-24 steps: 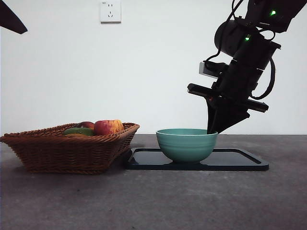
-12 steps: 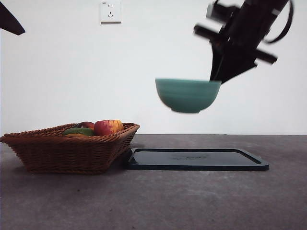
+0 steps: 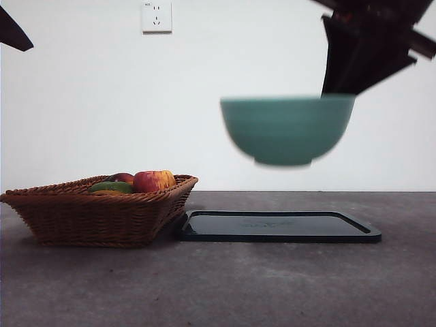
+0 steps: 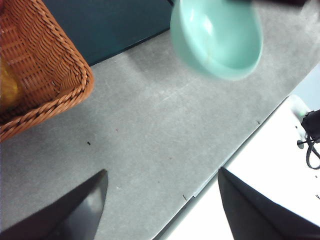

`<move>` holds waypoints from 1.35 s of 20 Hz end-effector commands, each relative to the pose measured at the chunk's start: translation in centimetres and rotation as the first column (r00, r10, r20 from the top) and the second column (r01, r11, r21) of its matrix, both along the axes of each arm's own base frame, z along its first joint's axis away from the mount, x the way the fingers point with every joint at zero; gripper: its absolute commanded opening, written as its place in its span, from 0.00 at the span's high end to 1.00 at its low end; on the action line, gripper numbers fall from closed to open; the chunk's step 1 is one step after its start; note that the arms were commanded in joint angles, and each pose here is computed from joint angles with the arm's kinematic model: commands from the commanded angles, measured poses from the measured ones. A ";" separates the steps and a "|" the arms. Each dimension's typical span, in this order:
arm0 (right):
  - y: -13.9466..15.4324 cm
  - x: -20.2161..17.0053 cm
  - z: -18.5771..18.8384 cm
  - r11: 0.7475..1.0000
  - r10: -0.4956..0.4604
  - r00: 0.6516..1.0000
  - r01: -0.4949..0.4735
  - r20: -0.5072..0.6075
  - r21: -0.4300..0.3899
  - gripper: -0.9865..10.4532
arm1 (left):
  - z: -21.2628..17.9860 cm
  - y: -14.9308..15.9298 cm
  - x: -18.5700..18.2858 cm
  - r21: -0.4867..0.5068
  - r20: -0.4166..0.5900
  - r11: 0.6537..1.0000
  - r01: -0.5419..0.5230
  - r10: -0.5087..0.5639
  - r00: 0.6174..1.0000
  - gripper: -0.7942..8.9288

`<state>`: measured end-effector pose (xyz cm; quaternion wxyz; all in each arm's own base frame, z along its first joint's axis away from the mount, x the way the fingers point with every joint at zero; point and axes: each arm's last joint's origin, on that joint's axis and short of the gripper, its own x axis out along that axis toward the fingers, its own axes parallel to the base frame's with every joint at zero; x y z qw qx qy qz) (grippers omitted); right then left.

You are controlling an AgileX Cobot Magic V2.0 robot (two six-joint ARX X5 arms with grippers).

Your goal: Pick up the wifruite, put it on the bowl, pick up the plate, put it on desk

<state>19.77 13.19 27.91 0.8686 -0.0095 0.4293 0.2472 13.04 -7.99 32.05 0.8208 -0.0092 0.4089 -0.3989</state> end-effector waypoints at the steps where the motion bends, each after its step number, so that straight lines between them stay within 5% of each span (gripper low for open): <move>1: 0.8 -0.3 -1.6 1.000 0.006 1.000 -0.006 -0.010 0.015 0.90 | 0.4 -0.1 0.1 -0.004 0.020 1.000 0.021 -0.021 1.000 0.57; 10: 1.8 -0.1 -8.4 1.000 -0.011 0.996 0.011 -0.090 0.001 0.90 | 0.4 -0.1 0.0 -0.003 0.016 1.000 0.021 -0.021 1.000 0.57; 19: 2.1 0.4 -9.4 0.999 -0.027 0.994 0.025 -0.106 -0.025 0.90 | 0.4 -0.1 0.0 -0.002 0.015 1.000 0.021 -0.021 1.000 0.57; 23: 2.1 0.4 -9.4 0.999 -0.044 0.992 0.042 -0.118 -0.019 0.66 | 0.4 -0.1 0.0 -0.002 0.015 1.000 0.021 -0.021 1.000 0.57; 27: 2.0 0.4 -8.2 0.999 -0.042 0.996 0.043 -0.083 0.010 0.64 | 0.4 -0.1 0.0 -0.002 0.016 1.000 0.021 -0.021 1.000 0.57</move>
